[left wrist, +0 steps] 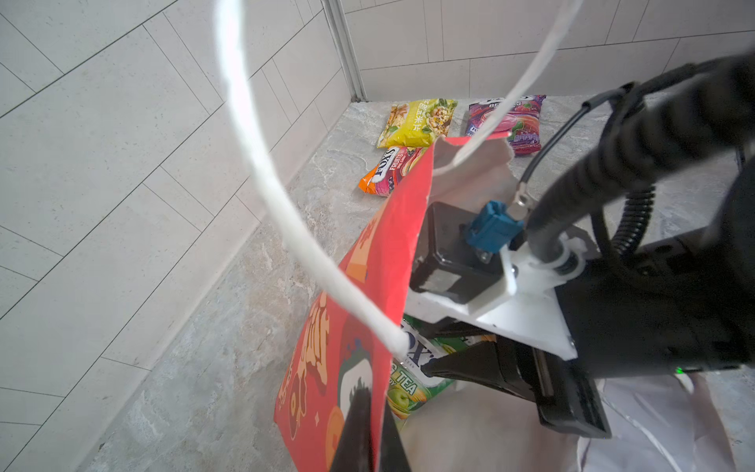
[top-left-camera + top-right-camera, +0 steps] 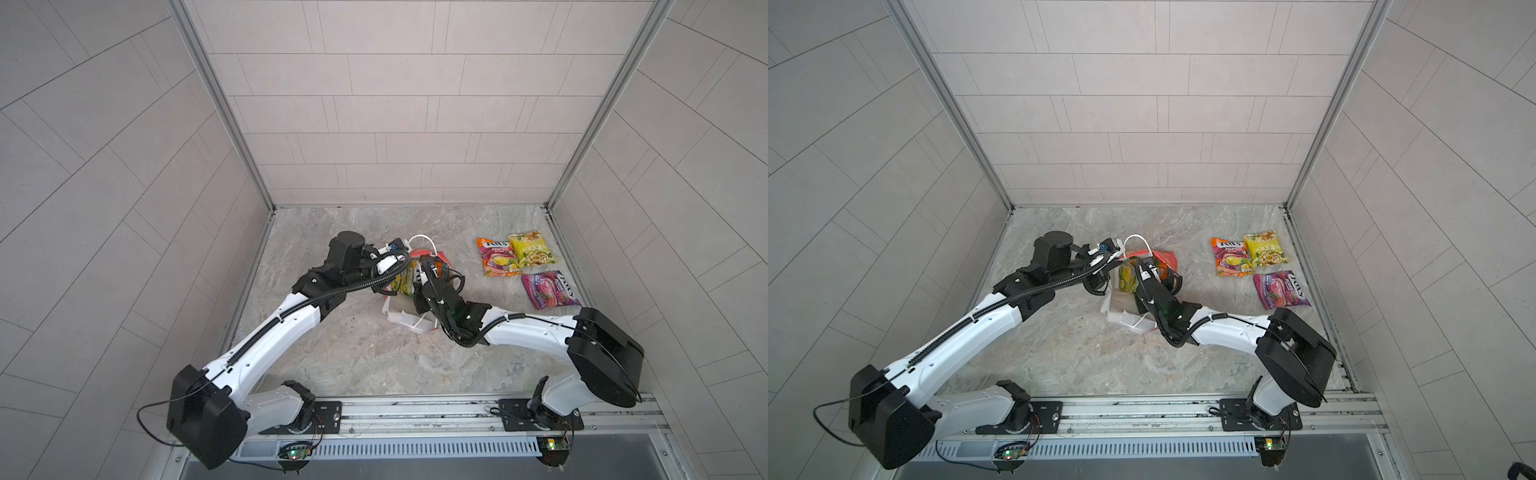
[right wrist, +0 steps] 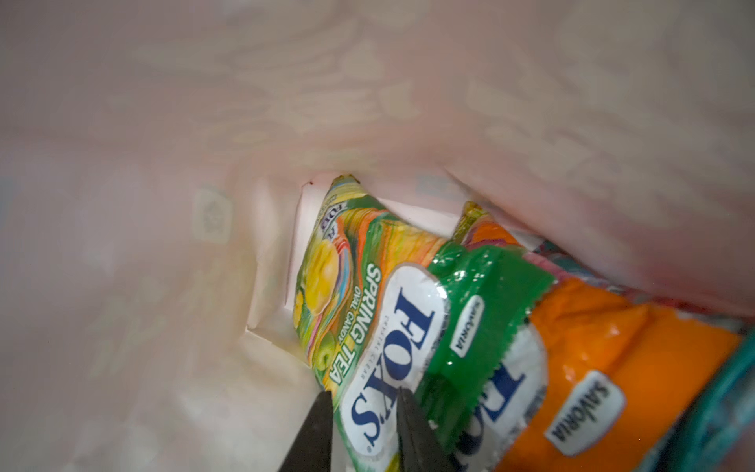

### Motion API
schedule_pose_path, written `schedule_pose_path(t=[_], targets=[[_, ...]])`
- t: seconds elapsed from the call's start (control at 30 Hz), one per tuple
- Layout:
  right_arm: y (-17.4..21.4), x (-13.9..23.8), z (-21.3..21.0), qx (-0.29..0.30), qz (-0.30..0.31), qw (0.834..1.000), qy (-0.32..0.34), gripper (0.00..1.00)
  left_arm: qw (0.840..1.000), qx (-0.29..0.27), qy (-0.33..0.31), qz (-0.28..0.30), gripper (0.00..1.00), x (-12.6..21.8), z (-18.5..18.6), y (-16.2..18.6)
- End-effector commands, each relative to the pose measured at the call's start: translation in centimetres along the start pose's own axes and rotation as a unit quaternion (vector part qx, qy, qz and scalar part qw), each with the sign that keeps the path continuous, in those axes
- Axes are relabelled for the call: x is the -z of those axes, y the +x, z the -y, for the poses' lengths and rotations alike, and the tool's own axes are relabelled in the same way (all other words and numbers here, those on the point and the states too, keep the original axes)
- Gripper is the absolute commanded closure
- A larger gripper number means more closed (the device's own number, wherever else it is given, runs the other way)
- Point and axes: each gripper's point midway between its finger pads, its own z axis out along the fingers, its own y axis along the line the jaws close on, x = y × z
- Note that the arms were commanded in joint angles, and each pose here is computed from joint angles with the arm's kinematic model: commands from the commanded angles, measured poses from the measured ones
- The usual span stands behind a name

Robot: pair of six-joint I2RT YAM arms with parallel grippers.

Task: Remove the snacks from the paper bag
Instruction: 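Lower the open right gripper into the bag toward the green FOX'S Spring Tea packet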

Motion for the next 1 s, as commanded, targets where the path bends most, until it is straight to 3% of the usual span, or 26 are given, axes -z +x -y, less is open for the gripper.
schedule_pose_path(t=[0.0, 0.23, 0.53, 0.77, 0.97], targets=[[0.0, 0.2, 1.5, -0.021, -0.002, 0.999, 0.038, 0.65, 1.000, 0.002, 0.003, 0.010, 1.00, 0.5, 0.2, -0.6], [1.1, -0.3, 2.1, -0.029, -0.016, 0.998, 0.060, 0.58, 1.000, 0.003, 0.008, 0.012, 1.00, 0.4, 0.4, -0.6], [1.7, -2.5, 2.4, -0.038, -0.034, 0.996, 0.075, 0.58, 1.000, 0.003, 0.009, 0.012, 1.00, 0.3, 0.4, -0.6], [1.8, -4.8, 2.1, -0.040, -0.043, 0.995, 0.078, 0.67, 1.000, 0.003, 0.009, 0.012, 1.00, 0.2, 0.4, -0.6], [1.4, -5.4, 1.1, -0.042, -0.044, 0.997, 0.055, 0.84, 1.000, 0.003, 0.007, 0.009, 1.00, 0.0, 0.2, -0.4]])
